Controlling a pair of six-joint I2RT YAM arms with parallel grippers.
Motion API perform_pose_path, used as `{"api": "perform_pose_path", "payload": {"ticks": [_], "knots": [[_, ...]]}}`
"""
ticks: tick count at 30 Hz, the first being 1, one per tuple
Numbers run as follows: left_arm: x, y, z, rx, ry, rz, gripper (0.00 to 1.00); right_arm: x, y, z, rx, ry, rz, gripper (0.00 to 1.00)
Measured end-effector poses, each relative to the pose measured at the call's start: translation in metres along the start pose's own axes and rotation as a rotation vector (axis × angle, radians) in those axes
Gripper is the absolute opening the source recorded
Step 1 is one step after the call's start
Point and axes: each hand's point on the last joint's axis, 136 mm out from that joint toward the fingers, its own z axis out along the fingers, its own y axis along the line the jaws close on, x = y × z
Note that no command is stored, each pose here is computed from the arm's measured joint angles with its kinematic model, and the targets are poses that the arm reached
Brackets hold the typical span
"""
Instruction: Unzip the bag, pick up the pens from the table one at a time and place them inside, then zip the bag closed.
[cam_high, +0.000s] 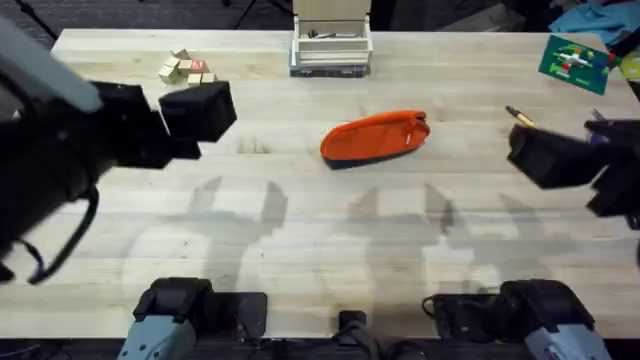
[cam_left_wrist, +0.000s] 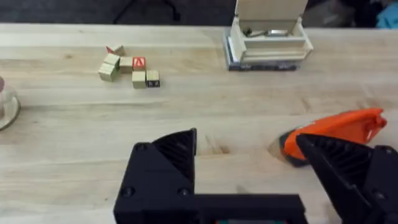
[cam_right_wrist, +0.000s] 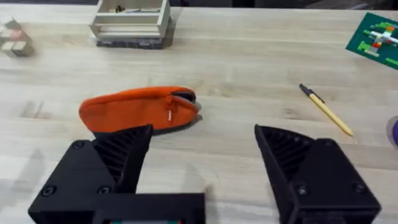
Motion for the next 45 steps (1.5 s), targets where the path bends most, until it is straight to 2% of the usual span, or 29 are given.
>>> {"api": "perform_pose_path", "payload": {"ticks": [7,14,19,25,32,39,45], "knots": [[-0.010,-0.003,0.016,0.022,0.097,0.049,0.994,-0.013,0.000,0.003,0.002,0.052,0.025,0.998],[0.000,-0.014,0.038,0.111,0.175,0.122,0.994,-0.021,0.000,0.008,0.002,0.034,0.024,0.998],[0.008,-0.031,0.050,0.240,0.210,0.253,0.994,-0.026,0.000,0.008,0.001,0.013,0.022,0.998],[0.020,-0.055,0.064,0.441,0.236,0.403,0.993,-0.038,0.000,0.008,-0.001,-0.034,0.016,0.997],[0.029,-0.086,0.071,0.709,0.180,0.573,0.993,-0.043,0.001,0.008,-0.002,-0.055,0.014,0.998],[0.034,-0.104,0.075,0.890,0.103,0.662,0.993,-0.043,0.001,0.008,-0.002,-0.055,0.014,0.998],[0.044,-0.108,0.087,0.964,0.108,0.662,0.993,-0.043,0.001,0.008,-0.002,-0.055,0.014,0.998]]}}
